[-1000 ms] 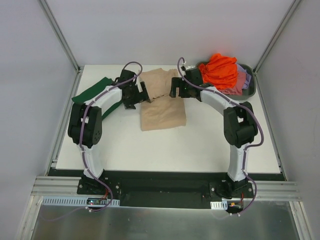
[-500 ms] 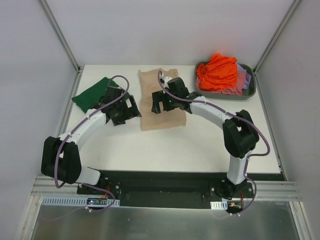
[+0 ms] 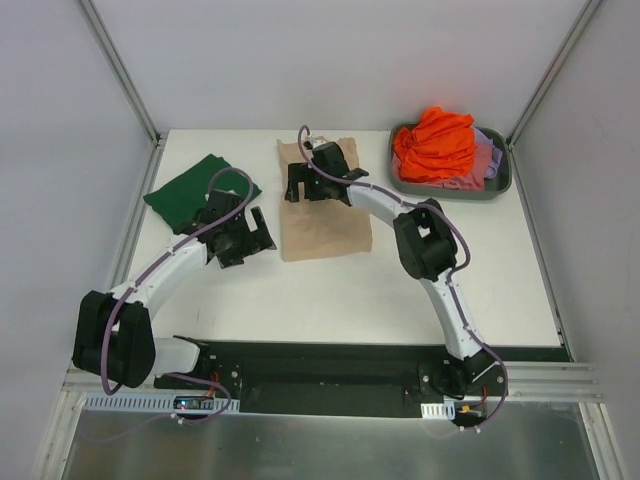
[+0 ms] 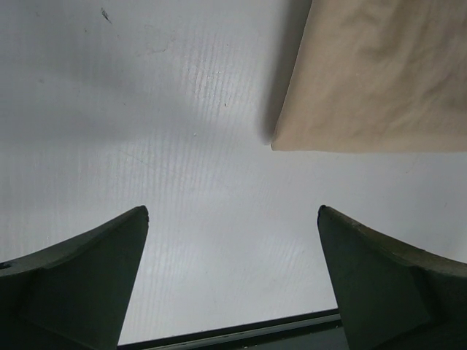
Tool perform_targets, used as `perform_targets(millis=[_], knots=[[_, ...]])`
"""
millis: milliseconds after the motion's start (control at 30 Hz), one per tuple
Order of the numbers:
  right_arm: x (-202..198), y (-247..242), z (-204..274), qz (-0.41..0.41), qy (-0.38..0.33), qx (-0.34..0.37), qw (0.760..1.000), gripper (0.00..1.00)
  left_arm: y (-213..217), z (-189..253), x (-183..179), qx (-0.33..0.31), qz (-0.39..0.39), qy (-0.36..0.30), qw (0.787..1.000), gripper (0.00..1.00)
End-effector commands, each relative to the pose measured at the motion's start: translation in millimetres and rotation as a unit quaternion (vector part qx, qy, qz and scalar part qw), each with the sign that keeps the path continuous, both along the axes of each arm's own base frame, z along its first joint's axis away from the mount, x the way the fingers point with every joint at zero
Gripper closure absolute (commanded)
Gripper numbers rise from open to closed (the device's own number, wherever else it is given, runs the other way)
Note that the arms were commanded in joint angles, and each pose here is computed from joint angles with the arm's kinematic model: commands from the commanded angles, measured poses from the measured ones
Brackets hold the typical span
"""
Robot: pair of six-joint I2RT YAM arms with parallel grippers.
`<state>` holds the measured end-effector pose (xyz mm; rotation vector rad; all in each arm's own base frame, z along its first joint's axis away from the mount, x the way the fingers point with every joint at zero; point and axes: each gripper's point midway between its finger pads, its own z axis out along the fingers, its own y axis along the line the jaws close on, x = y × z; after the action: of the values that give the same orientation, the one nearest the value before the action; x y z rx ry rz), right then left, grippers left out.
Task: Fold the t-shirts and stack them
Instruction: Fold the folded rectangular tshirt in 1/3 of the way, then grab one side of the 2/3 rectangular tshirt with both arms
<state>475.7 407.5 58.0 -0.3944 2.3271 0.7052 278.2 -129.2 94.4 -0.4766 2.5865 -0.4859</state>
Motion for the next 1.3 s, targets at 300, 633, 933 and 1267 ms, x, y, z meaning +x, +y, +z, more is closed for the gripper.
perform_targets(millis=[300, 633, 933, 1267], knots=[[-36.0, -65.0, 115.0, -0.018, -0.069, 0.002, 0.997, 0.04, -24.1, -8.2, 14.3, -0.055, -0.018, 0.024, 0.998, 0.01], [-135.5, -70.7, 85.5, 0.058, 0.077, 0.098, 0.991, 0.04, -47.1, -28.3, 26.4, -0.096, -0.035, 0.063, 0.993, 0.01], [-144.7, -116.3, -2.6, -0.027, 0.153, 0.041, 0.987, 0.04, -50.8, -38.7, 27.3, -0.104, -0.033, 0.080, 0.991, 0.03], [-154.5, -130.7, -32.9, -0.046, 0.172, 0.020, 0.984, 0.04, -55.5, -38.7, 30.4, -0.113, -0.033, 0.085, 0.989, 0.13]])
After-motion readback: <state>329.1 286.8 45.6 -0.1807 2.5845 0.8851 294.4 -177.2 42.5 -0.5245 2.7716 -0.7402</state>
